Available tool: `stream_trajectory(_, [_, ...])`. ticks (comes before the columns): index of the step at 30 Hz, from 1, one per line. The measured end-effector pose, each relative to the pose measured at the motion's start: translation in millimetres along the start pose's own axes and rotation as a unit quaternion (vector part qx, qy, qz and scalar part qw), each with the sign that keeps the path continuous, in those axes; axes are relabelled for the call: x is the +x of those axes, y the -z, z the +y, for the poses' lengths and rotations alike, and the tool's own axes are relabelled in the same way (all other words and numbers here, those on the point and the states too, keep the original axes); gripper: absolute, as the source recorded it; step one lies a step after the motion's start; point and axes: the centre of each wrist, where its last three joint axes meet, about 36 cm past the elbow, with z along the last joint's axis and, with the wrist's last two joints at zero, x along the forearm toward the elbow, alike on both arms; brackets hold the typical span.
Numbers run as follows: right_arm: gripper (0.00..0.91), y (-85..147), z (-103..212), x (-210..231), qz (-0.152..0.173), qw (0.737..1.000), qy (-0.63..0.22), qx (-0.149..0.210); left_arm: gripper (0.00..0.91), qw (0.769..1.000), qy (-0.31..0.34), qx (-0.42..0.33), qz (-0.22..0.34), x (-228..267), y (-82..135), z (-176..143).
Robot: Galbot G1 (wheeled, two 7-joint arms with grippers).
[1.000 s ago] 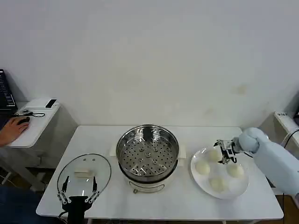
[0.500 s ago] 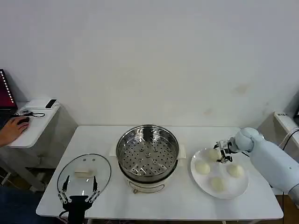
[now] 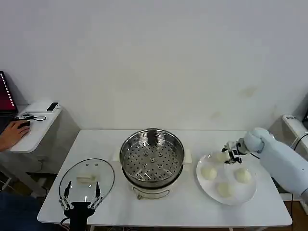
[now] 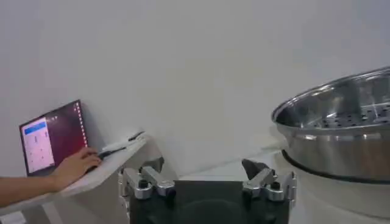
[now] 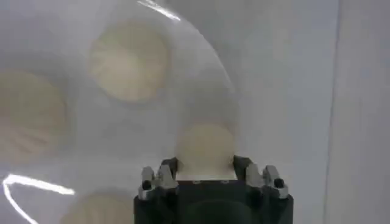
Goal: Take steamed baozi put them in steamer then cover it.
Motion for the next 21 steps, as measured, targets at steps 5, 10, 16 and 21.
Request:
stream_trajectory(5, [0.625, 14, -30, 34, -0.019, 0.999, -0.03, 0.011, 0.907, 1.0, -0.001, 0.001, 0.001, 0, -1, 0])
stream_trajectory(10, [0.625, 43, -65, 68, -0.048, 0.996, -0.062, 0.03, 0.907, 1.0, -0.002, 0.001, -0.002, 0, 0, 2])
stream_trajectory(16, [0.625, 96, -99, 96, -0.09, 0.99, -0.089, 0.069, 0.907, 1.0, 0.0, 0.002, -0.004, 0, 3, 6])
stream_trajectory(21, [0.625, 151, -120, 112, -0.131, 0.979, -0.101, 0.116, 0.907, 1.0, -0.007, 0.005, -0.002, -1, 5, 8])
